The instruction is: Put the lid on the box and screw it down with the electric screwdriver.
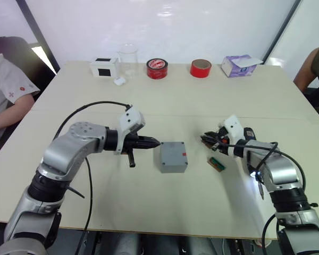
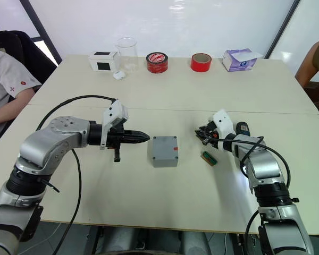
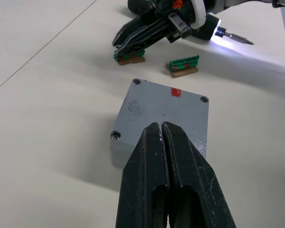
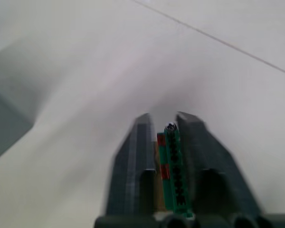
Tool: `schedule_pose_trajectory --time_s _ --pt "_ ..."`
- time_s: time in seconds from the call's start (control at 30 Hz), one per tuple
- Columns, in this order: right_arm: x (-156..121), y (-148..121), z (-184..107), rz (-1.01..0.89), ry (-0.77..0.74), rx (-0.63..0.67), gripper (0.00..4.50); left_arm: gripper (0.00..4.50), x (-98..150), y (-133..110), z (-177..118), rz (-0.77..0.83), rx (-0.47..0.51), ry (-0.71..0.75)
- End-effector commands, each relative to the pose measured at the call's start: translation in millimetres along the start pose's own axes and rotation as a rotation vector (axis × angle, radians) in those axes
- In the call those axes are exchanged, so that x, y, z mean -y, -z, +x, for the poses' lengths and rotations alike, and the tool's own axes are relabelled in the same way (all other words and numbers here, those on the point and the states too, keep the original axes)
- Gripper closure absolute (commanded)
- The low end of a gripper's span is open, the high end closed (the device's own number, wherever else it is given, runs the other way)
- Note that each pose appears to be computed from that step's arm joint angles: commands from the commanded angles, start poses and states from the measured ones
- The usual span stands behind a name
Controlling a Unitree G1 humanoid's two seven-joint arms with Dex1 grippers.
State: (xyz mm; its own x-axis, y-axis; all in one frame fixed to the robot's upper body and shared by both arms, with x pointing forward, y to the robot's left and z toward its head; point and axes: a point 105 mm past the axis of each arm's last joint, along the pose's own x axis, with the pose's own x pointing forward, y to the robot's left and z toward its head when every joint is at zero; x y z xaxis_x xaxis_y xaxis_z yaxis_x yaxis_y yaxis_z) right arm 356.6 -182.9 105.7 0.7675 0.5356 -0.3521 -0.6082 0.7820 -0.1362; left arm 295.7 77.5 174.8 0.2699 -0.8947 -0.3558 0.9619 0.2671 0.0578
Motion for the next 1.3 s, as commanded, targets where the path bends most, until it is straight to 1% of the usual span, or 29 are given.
schedule_pose_trajectory --time_s 0.03,0.3,0.57,0.73,0.83,0.93,0.97,1.07,1.17,1.3 --pt "4.0 -11.9 -2.1 -0.033 0.012 0.037 4.44 4.50 0.8 -9.1 -3.6 0.045 0.016 -0.008" --pt "9.3 -16.9 -5.6 -0.043 0.033 0.056 4.44 4.50 0.1 -9.1 -2.8 0.043 0.017 -0.008" --pt "16.4 -37.3 -15.0 -0.015 0.052 0.119 4.44 4.50 -0.4 -8.2 -2.8 0.039 0.017 -0.009" --pt "10.8 -47.2 -18.1 -0.001 0.028 0.148 4.44 4.50 -1.0 -6.6 -3.0 0.034 0.016 -0.009" --pt "-2.0 -58.3 -20.8 0.009 -0.032 0.192 4.44 4.50 -1.3 -5.0 -4.9 0.029 0.014 -0.010" --pt "-29.1 -70.0 -25.6 0.018 -0.165 0.232 4.44 4.50 -0.6 -0.9 -9.6 0.018 -0.001 -0.009" --pt "-40.8 -71.1 -26.4 0.013 -0.216 0.231 4.44 4.50 -0.4 1.3 -11.7 0.015 -0.009 -0.009" --pt "-60.1 -68.4 -26.2 0.005 -0.293 0.208 4.44 4.50 -0.6 4.4 -14.5 0.011 -0.020 -0.012" --pt "-68.5 -65.1 -24.0 0.007 -0.320 0.193 4.44 4.50 0.3 5.4 -14.5 0.008 -0.022 -0.013" --pt "-71.8 -63.7 -20.2 0.008 -0.326 0.189 4.44 4.50 1.8 6.9 -13.9 0.003 -0.023 -0.011"
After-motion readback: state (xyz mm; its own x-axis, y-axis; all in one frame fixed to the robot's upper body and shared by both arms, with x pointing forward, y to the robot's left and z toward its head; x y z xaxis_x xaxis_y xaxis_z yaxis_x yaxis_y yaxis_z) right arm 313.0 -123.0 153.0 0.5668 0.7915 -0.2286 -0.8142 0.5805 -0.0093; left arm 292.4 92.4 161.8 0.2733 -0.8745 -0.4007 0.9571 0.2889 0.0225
